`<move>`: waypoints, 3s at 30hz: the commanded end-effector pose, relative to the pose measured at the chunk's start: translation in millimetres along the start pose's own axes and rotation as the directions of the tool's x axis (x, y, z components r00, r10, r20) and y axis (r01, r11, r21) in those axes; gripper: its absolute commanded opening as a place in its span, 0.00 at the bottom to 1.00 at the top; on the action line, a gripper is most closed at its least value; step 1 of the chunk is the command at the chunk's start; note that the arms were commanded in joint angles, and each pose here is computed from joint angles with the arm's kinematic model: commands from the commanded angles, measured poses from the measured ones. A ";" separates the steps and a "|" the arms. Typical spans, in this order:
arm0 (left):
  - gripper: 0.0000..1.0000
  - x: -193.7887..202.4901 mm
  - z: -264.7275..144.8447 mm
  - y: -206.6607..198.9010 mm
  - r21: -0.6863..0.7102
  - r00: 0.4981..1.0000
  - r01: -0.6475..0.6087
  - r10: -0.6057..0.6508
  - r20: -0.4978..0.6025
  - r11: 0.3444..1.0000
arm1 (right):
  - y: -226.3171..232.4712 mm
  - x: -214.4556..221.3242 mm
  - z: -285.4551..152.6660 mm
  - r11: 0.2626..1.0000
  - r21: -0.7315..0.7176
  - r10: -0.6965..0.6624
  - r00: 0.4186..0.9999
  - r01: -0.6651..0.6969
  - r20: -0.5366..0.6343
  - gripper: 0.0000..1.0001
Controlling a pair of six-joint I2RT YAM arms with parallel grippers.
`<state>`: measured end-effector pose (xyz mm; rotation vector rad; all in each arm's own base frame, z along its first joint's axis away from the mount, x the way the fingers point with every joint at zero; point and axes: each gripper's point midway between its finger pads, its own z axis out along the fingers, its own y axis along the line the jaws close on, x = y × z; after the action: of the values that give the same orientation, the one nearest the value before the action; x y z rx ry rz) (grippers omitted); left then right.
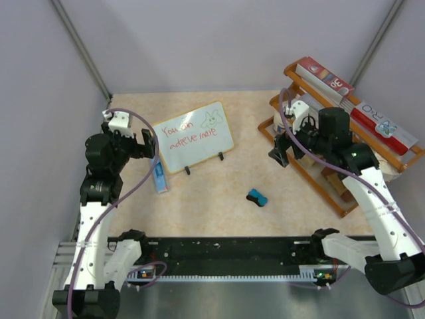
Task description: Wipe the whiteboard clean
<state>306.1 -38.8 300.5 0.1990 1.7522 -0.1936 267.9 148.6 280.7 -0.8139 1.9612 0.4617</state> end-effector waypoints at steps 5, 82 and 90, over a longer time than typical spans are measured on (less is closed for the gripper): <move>0.99 -7.7 1.0 8.3 -0.036 0.999 -0.034 0.035 0.031 0.999 | 1.8 -5.8 0.7 0.998 0.028 -0.062 0.998 0.061 0.023 0.99; 0.19 68.3 156.7 13.7 0.651 0.976 0.197 -0.087 -0.197 0.733 | 11.8 84.8 41.0 0.995 -0.099 -0.053 0.971 0.030 -0.233 0.99; 0.00 72.6 152.6 6.6 0.669 0.973 0.207 -0.078 -0.217 0.714 | 11.5 94.8 41.6 0.995 -0.095 -0.054 0.965 0.031 -0.256 0.99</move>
<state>424.1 -75.6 194.7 0.5713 1.8355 -1.1119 251.9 143.6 171.7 -0.9860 2.2214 0.4459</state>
